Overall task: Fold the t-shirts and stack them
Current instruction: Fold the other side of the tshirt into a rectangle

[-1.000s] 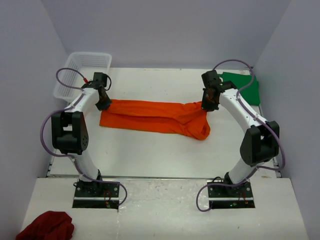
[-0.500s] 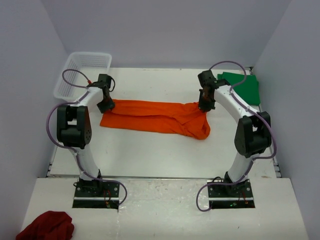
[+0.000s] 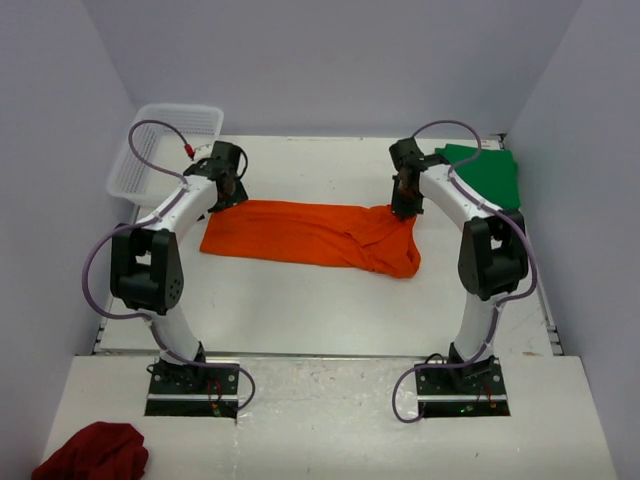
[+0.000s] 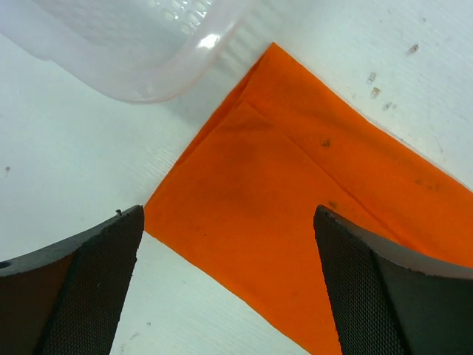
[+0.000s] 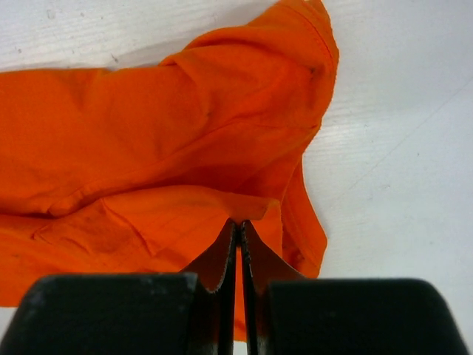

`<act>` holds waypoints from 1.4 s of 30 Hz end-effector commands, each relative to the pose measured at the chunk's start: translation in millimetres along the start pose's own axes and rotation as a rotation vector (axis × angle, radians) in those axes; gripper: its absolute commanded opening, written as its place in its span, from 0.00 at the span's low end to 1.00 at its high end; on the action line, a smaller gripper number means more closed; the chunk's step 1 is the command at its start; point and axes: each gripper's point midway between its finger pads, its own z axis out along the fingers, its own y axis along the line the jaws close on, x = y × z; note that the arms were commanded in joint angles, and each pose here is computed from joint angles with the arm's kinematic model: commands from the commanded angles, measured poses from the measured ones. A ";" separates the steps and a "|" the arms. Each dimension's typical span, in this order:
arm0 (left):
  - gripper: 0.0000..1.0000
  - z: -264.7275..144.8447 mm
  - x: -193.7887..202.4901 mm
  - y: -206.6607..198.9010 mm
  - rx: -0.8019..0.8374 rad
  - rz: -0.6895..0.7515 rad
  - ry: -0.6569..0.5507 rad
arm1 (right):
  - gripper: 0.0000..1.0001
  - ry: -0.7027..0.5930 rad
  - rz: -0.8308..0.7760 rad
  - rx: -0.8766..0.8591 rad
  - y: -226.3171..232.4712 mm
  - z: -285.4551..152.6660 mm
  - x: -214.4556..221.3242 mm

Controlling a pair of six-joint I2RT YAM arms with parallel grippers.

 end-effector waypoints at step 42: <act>0.54 -117.7 100.5 -145.9 0.712 0.303 0.093 | 0.50 0.044 -0.167 -0.408 102.1 -5.5 27.9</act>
